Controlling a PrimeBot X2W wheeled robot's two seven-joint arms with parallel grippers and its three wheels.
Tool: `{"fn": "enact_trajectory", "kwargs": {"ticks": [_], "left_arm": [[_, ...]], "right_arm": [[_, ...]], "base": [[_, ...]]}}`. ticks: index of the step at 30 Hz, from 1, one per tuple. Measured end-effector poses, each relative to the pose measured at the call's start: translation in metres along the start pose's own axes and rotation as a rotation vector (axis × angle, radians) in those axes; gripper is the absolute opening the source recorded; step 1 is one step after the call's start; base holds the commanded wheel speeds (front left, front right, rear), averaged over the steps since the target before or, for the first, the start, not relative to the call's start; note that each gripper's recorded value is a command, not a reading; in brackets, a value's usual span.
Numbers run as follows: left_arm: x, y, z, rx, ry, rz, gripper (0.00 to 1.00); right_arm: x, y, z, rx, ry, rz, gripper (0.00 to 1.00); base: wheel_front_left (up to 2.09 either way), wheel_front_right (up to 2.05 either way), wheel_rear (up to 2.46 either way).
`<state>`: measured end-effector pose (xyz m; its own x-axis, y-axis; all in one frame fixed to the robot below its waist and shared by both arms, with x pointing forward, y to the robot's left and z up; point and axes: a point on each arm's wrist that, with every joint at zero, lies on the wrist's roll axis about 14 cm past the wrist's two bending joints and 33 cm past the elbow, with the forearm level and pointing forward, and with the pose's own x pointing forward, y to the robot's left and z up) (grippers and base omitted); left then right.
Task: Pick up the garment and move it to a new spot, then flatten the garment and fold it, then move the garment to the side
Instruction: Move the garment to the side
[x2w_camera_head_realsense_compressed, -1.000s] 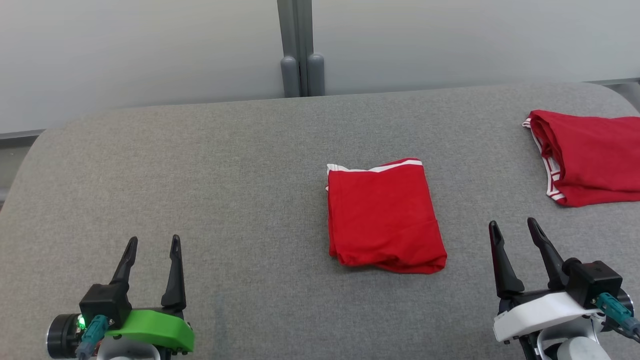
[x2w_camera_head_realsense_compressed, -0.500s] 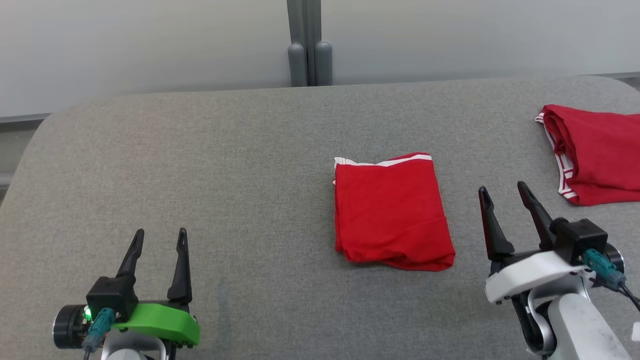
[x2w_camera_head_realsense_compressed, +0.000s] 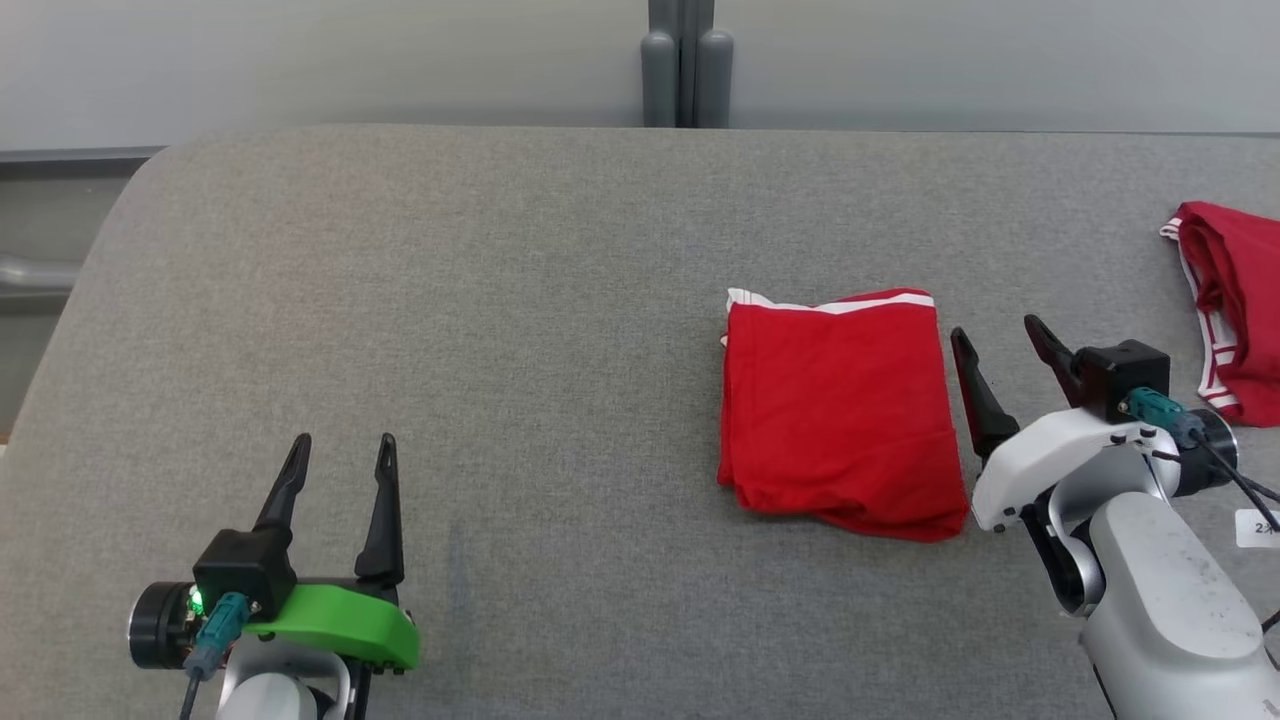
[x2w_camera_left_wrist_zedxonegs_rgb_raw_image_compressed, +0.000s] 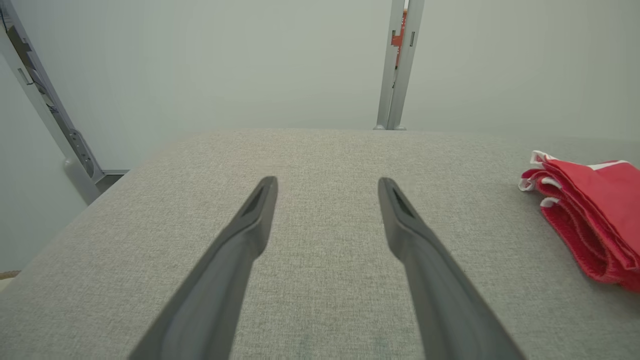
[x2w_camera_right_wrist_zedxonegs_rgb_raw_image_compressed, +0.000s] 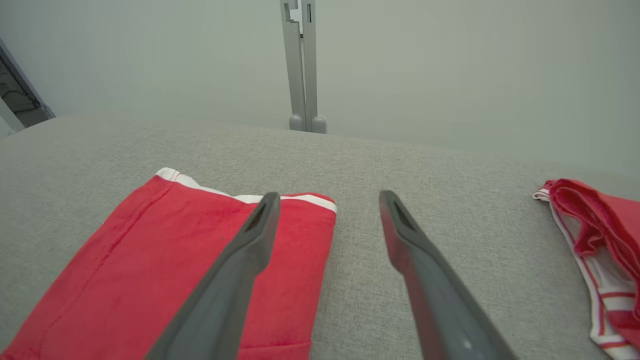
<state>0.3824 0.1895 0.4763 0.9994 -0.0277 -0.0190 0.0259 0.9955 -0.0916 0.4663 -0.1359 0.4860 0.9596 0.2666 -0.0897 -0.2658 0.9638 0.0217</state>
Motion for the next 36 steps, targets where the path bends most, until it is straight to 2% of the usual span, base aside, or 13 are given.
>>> {"fn": "enact_trajectory", "kwargs": {"ticks": [10,17,18,19,20,24,27,36], "left_arm": [[0.008,0.006,-0.012,-0.001,0.036,0.018,1.00],[0.015,0.005,-0.021,-0.005,0.060,0.016,1.00],[0.016,0.005,-0.022,-0.005,0.061,0.017,1.00],[0.016,0.005,-0.022,-0.007,0.061,0.018,1.00],[0.016,0.005,-0.022,-0.009,0.063,0.019,1.00],[0.018,0.002,-0.023,-0.016,0.061,0.015,1.00],[0.021,-0.002,-0.023,-0.020,0.061,0.003,1.00],[0.042,-0.024,-0.028,-0.026,0.064,-0.065,1.00]], "right_arm": [[0.018,0.010,-0.065,0.054,0.190,0.010,1.00],[0.016,0.022,-0.106,0.081,0.307,0.030,1.00],[0.018,0.026,-0.108,0.086,0.314,0.038,0.75],[0.019,0.028,-0.108,0.095,0.316,0.040,0.31],[0.020,0.032,-0.109,0.106,0.314,0.045,0.00],[0.021,0.038,-0.107,0.114,0.310,0.063,0.00],[0.025,0.029,-0.101,0.079,0.296,0.067,0.00],[0.045,-0.038,-0.069,-0.162,0.293,0.053,0.00]], "base": [[0.00,0.00,0.00],[0.00,0.00,0.00],[0.00,0.00,0.00],[0.00,0.00,0.00],[0.00,0.00,0.00],[0.00,0.00,0.00],[0.00,0.00,0.00],[0.00,0.00,0.00]]}}
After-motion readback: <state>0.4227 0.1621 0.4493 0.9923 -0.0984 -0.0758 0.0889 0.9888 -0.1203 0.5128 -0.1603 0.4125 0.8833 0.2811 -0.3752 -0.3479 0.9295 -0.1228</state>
